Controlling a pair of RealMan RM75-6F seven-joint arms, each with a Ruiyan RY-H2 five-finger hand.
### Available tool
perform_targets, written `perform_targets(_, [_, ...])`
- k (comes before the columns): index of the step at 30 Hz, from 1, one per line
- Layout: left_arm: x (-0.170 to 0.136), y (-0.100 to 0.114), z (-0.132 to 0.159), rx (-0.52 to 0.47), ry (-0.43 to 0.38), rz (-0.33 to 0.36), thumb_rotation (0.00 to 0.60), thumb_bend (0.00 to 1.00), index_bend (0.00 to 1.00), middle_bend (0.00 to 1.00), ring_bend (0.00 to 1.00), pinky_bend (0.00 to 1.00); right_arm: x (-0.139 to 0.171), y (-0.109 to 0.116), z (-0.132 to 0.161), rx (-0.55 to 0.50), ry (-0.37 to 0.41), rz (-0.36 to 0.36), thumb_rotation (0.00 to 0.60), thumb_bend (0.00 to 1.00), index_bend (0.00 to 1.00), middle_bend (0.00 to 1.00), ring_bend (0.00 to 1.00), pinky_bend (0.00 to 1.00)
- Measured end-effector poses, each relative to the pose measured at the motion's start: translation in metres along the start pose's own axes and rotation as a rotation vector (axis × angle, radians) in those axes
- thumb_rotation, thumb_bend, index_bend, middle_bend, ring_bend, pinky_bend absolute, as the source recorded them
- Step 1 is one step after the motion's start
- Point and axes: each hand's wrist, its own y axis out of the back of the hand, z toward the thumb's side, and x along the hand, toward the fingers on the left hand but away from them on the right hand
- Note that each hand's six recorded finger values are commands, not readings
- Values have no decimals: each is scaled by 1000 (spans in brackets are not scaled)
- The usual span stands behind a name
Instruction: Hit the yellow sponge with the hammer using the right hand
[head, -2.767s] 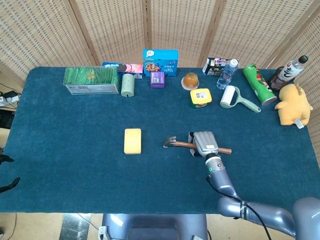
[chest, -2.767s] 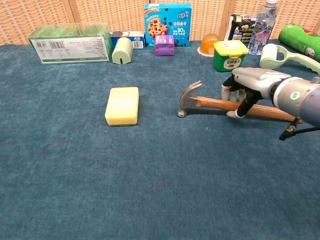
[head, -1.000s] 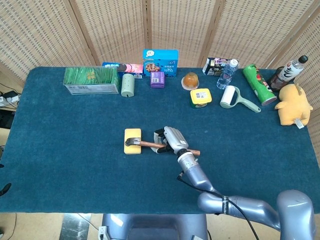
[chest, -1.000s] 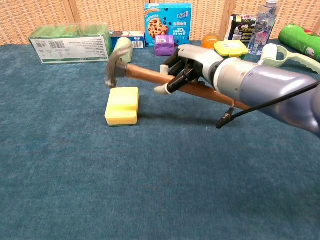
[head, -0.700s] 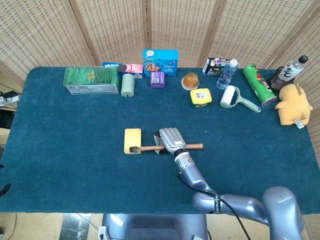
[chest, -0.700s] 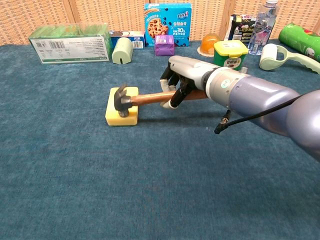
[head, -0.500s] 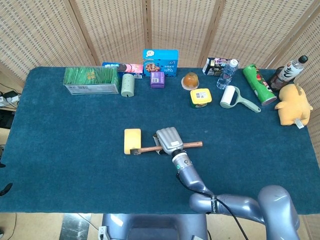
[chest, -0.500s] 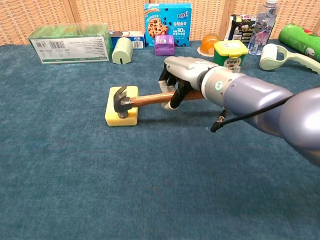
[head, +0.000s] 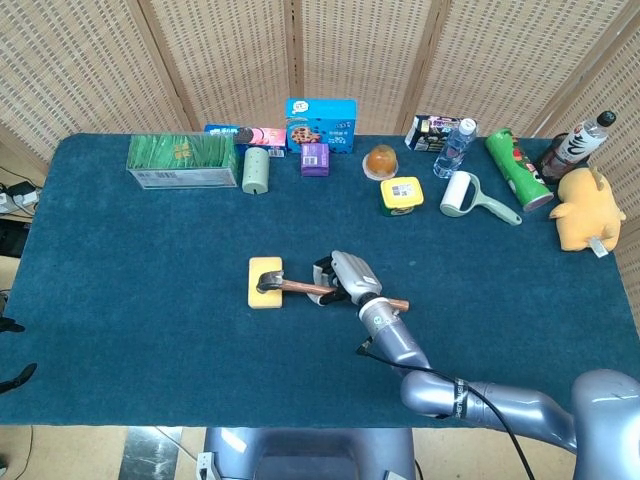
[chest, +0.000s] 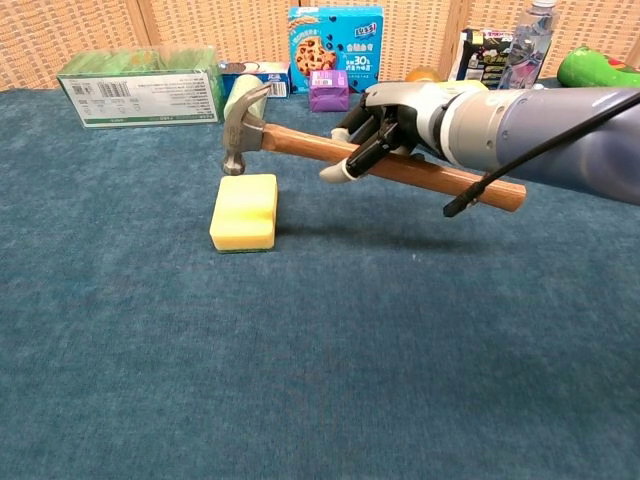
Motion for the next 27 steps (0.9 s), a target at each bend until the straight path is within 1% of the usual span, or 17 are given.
perform_targets(5, [-1, 0, 0, 3, 4, -2, 600, 225, 355, 274, 119, 133, -2, -1, -3, -1, -11, 9, 600, 393, 909, 1000, 1000, 1000])
perform_targets(11, [-2, 1, -2, 7, 14, -4, 600, 225, 355, 274, 119, 133, -9, -4, -9, 62, -34, 10, 600, 393, 909, 1000, 1000, 1000])
perform_targets(14, [-3, 2, -4, 9, 23, -1, 600, 225, 356, 274, 119, 133, -14, -8, -14, 124, -55, 10, 600, 391, 908, 1000, 1000, 1000])
perform_targets(16, [-3, 2, -6, 11, 30, 0, 600, 225, 355, 274, 119, 133, -17, -9, -17, 194, -72, 1, 600, 391, 909, 1000, 1000, 1000])
perform_targets(17, [-3, 2, -7, 12, 32, -1, 600, 225, 356, 274, 119, 133, -19, -9, -19, 234, -79, -5, 600, 391, 909, 1000, 1000, 1000])
perform_targets(21, [-3, 2, -9, 12, 39, -3, 600, 225, 355, 274, 119, 133, -24, -12, -25, 451, -116, -45, 600, 391, 909, 1000, 1000, 1000])
perform_targets(23, [-3, 2, -9, 11, 37, -4, 600, 225, 356, 274, 119, 133, -25, -14, -25, 521, -137, -64, 600, 390, 909, 1000, 1000, 1000])
perform_targets(25, [-2, 1, -8, 9, 34, -4, 600, 226, 355, 274, 119, 133, -25, -14, -25, 551, -161, -81, 600, 390, 909, 1000, 1000, 1000])
perform_targets(27, [0, 1, -8, 8, 30, -6, 600, 225, 356, 274, 119, 133, -24, -12, -23, 528, -166, -85, 600, 390, 909, 1000, 1000, 1000])
